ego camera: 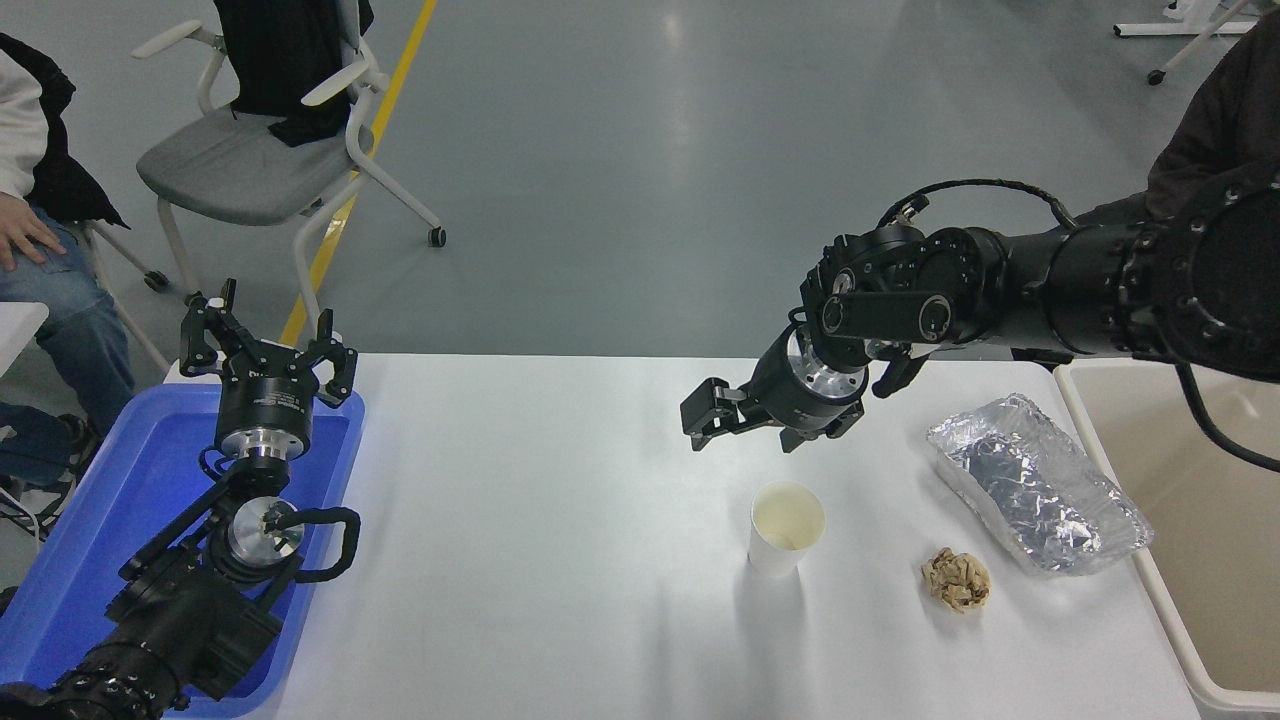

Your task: Pick up paper cup place in dustbin

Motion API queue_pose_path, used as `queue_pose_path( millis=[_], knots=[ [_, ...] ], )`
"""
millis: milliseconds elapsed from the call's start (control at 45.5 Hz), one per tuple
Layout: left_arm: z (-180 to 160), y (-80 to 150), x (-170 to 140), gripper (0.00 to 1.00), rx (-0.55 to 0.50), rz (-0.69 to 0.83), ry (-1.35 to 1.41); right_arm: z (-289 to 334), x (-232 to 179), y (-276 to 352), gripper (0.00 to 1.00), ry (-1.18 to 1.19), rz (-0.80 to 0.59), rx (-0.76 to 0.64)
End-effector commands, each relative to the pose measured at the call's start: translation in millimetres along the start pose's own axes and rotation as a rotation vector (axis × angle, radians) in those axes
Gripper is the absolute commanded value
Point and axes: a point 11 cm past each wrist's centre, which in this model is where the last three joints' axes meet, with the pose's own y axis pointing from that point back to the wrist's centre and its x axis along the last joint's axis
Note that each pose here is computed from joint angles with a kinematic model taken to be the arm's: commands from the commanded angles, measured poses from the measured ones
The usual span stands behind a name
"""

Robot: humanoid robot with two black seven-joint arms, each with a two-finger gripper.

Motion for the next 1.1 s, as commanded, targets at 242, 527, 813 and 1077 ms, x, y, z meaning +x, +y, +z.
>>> queue_pose_path(
  millis=[242, 527, 813, 1077],
  knots=[
    [0.0, 0.0, 0.0, 0.99, 0.0, 0.0, 0.0, 22.5, -36.9, -37.6, 1.0, 0.086, -0.1, -0.055],
    [0.0, 0.0, 0.0, 0.99, 0.0, 0.0, 0.0, 52.3, -32.8, -32.9, 1.0, 0.045, -0.073, -0.079],
    [0.0, 0.0, -0.1, 0.99, 0.0, 0.0, 0.0, 61.6, -33.9, -35.9, 1.0, 0.058, -0.065, -0.099],
    [0.0, 0.0, -0.1, 0.99, 0.0, 0.0, 0.0, 73.5, -38.1, -55.0, 0.9, 0.054, -0.027, -0.112]
  ],
)
